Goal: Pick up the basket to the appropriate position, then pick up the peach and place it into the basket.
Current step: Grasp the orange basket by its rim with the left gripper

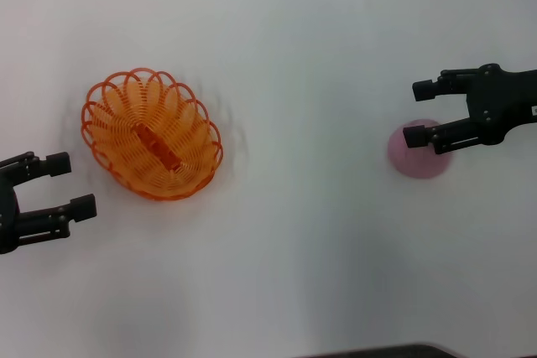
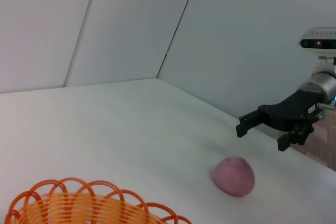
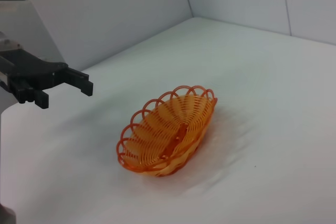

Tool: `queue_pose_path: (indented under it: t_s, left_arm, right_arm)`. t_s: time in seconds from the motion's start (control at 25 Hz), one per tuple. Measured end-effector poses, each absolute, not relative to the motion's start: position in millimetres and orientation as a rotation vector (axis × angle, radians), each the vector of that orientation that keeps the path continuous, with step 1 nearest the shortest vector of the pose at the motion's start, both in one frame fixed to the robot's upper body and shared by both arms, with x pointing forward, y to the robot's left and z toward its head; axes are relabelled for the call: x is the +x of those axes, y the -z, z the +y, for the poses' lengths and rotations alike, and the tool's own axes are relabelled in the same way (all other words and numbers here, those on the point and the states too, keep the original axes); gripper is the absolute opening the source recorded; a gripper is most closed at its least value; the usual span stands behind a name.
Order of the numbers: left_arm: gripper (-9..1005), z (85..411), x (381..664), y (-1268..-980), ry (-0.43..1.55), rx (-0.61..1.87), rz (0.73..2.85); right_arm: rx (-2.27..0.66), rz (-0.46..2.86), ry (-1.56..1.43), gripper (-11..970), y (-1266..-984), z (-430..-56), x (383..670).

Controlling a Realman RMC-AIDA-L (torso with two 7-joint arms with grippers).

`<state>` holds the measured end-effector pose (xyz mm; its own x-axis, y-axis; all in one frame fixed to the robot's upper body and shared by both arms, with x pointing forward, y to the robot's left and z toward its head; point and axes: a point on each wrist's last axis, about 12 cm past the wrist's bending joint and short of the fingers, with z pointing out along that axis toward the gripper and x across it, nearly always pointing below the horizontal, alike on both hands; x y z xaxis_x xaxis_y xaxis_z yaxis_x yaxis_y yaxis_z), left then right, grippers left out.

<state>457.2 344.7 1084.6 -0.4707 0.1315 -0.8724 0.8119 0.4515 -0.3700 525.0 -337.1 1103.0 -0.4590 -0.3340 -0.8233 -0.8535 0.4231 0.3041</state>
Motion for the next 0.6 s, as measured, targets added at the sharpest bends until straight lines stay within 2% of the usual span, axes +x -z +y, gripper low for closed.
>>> queue_pose_path:
  t_s: [0.6]
  left_arm:
    - [871, 344.5, 455.4, -1083.3, 1.057, 0.79, 1.891]
  right_arm:
    - [-1.004, 1.991, -0.977, 942, -1102.1, -335.5, 523.8]
